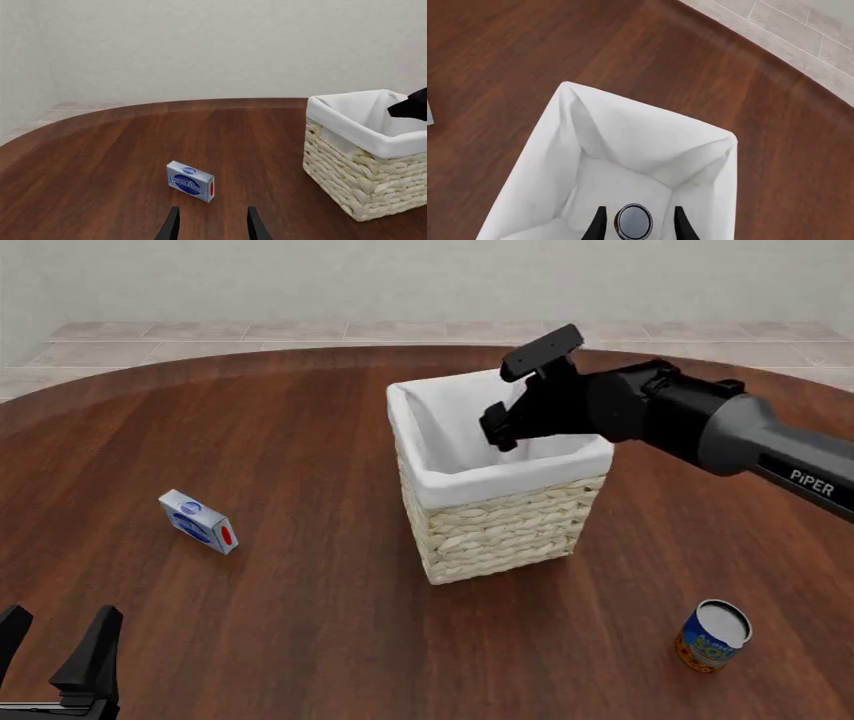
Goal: Pick up the tomato sauce, and put it in the basket.
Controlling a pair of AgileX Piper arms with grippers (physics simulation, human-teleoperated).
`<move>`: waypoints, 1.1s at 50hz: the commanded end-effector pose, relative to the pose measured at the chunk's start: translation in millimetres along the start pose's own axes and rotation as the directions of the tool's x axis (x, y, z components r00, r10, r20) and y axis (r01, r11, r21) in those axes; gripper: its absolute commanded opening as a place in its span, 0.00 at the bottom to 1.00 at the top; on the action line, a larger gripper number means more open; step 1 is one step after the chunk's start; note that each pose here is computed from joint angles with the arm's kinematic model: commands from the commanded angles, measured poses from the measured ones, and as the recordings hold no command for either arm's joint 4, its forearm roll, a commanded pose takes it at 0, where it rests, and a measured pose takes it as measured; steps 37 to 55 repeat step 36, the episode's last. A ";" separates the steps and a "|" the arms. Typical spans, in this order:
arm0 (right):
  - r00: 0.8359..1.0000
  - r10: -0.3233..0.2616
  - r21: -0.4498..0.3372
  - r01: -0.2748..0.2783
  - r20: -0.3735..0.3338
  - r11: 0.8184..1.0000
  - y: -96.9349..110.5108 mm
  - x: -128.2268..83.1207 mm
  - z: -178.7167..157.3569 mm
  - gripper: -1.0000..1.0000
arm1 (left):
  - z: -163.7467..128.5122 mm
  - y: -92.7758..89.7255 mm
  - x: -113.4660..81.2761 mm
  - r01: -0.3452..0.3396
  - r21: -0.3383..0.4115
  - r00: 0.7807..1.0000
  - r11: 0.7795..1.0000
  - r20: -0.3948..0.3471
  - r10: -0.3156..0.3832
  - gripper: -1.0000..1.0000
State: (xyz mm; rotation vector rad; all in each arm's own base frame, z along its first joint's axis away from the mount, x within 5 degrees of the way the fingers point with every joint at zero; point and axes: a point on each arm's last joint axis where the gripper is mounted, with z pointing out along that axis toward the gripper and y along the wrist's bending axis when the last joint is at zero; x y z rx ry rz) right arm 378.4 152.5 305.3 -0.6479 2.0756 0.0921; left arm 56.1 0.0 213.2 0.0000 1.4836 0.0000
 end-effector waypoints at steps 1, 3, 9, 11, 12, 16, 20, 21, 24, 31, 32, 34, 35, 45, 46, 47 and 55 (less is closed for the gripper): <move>1.000 -0.007 -0.001 0.007 0.014 1.000 0.5 -6.4 -5.9 1.00 | 0.0 0.0 0.0 0.000 0.000 1.000 1.000 0.000 0.000 1.00; 1.000 -0.010 0.000 0.010 0.021 1.000 0.4 -8.7 -9.3 1.00 | 0.0 0.0 0.0 0.000 0.000 1.000 1.000 0.000 0.000 1.00; 0.999 -0.020 -0.001 0.020 0.034 1.000 1.2 -14.4 -15.5 1.00 | 0.0 0.0 0.0 0.000 0.000 1.000 1.000 0.000 0.000 1.00; 0.999 -0.023 -0.002 0.023 0.041 1.000 2.0 -16.1 -19.5 1.00 | 0.0 0.0 0.0 0.000 0.000 1.000 1.000 0.000 0.000 1.00; 0.999 -0.025 -0.002 0.025 0.044 1.000 2.2 -16.8 -21.0 1.00 | 0.0 0.0 0.0 0.000 0.000 1.000 1.000 0.000 0.000 1.00; 0.998 -0.033 -0.002 0.034 0.052 0.999 2.9 -19.9 -25.8 1.00 | 0.0 0.0 0.0 0.000 0.000 1.000 1.000 0.000 0.000 1.00; 0.997 -0.041 -0.002 0.041 0.064 0.999 3.2 -23.7 -33.2 1.00 | 0.0 0.0 0.0 0.000 0.000 1.000 1.000 0.000 0.000 1.00; 0.997 -0.044 -0.001 0.044 0.068 0.999 3.1 -24.8 -35.4 1.00 | 0.0 0.0 0.0 0.000 0.000 1.000 1.000 0.000 0.000 1.00; 0.995 -0.046 0.001 0.046 0.084 0.999 3.1 -28.5 -41.4 1.00 | 0.0 0.0 0.0 0.000 0.000 1.000 1.000 0.000 0.000 1.00; 0.992 -0.058 -0.001 0.058 0.114 0.998 6.6 -34.7 -55.4 1.00 | 0.0 0.0 0.0 0.000 0.000 1.000 1.000 0.000 0.000 1.00; 0.991 -0.058 -0.003 0.059 0.118 0.998 7.7 -35.2 -57.3 1.00 | 0.0 0.0 0.0 0.000 0.000 1.000 1.000 0.000 0.000 1.00; 0.991 -0.060 -0.003 0.061 0.120 0.998 8.2 -35.3 -58.2 1.00 | 0.0 0.0 0.0 0.000 0.000 1.000 1.000 0.000 0.000 1.00; 0.990 -0.063 -0.004 0.064 0.125 0.998 8.9 -36.0 -60.2 1.00 | 0.0 0.0 0.0 0.000 0.000 1.000 1.000 0.000 0.000 1.00; 0.990 -0.062 -0.007 0.064 0.130 0.998 10.4 -37.1 -62.5 1.00 | 0.0 0.0 0.0 0.000 0.000 1.000 1.000 0.000 0.000 1.00; 0.990 -0.062 -0.007 0.064 0.130 0.998 10.4 -37.1 -62.5 1.00 | 0.0 0.0 0.0 0.000 0.000 1.000 1.000 0.000 0.000 1.00; 0.990 -0.062 -0.007 0.064 0.130 0.998 10.4 -37.1 -62.5 1.00 | 0.0 0.0 0.0 0.000 0.000 1.000 1.000 0.000 0.000 1.00; 0.990 -0.062 -0.007 0.064 0.130 0.998 10.4 -37.1 -62.5 1.00 | 0.0 0.0 0.0 0.000 0.000 1.000 1.000 0.000 0.000 1.00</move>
